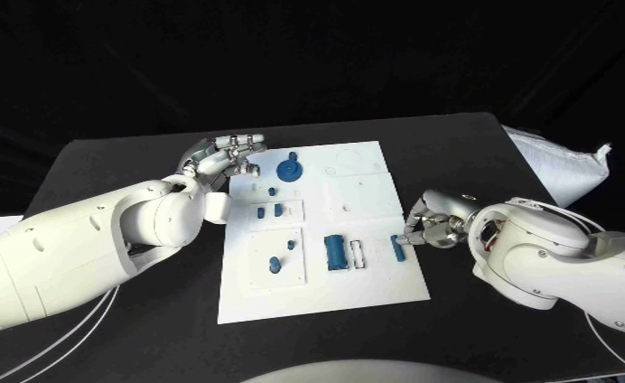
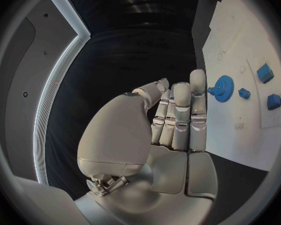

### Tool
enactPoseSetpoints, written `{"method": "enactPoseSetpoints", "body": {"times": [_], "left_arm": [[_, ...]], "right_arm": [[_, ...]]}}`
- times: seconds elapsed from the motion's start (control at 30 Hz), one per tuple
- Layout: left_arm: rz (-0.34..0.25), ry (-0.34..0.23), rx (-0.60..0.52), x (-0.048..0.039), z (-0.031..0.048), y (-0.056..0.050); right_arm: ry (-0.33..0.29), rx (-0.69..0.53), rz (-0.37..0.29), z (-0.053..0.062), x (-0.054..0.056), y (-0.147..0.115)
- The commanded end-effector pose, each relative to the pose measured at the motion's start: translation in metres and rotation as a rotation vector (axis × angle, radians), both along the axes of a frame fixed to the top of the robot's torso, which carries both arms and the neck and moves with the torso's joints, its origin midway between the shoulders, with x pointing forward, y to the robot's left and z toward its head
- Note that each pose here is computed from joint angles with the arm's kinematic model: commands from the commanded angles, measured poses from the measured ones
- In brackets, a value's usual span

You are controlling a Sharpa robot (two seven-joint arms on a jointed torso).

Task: Assemble the parts on the task board

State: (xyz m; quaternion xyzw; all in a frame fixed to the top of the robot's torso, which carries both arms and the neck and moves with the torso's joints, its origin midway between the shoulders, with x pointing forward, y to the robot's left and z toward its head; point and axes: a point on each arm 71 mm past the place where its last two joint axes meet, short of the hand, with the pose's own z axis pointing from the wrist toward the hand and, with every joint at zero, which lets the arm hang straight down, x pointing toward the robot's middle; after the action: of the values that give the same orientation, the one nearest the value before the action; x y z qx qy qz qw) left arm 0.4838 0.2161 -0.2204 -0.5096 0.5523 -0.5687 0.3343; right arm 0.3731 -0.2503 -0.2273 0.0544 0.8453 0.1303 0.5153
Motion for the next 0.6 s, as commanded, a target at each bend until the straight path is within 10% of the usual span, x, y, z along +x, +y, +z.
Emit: {"method": "enactPoseSetpoints", "body": {"times": [0.03,0.6], "left_arm": [[-0.023,-0.006,-0.012,-0.0006,0.0011,-0.003],[-0.024,-0.007,-0.01,-0.0003,0.0009,-0.002]], "right_arm": [[0.01,-0.063,0.045,-0.004,-0.001,0.004],[-0.025,-0.172,0.149,-0.011,-0.002,0.018]]}}
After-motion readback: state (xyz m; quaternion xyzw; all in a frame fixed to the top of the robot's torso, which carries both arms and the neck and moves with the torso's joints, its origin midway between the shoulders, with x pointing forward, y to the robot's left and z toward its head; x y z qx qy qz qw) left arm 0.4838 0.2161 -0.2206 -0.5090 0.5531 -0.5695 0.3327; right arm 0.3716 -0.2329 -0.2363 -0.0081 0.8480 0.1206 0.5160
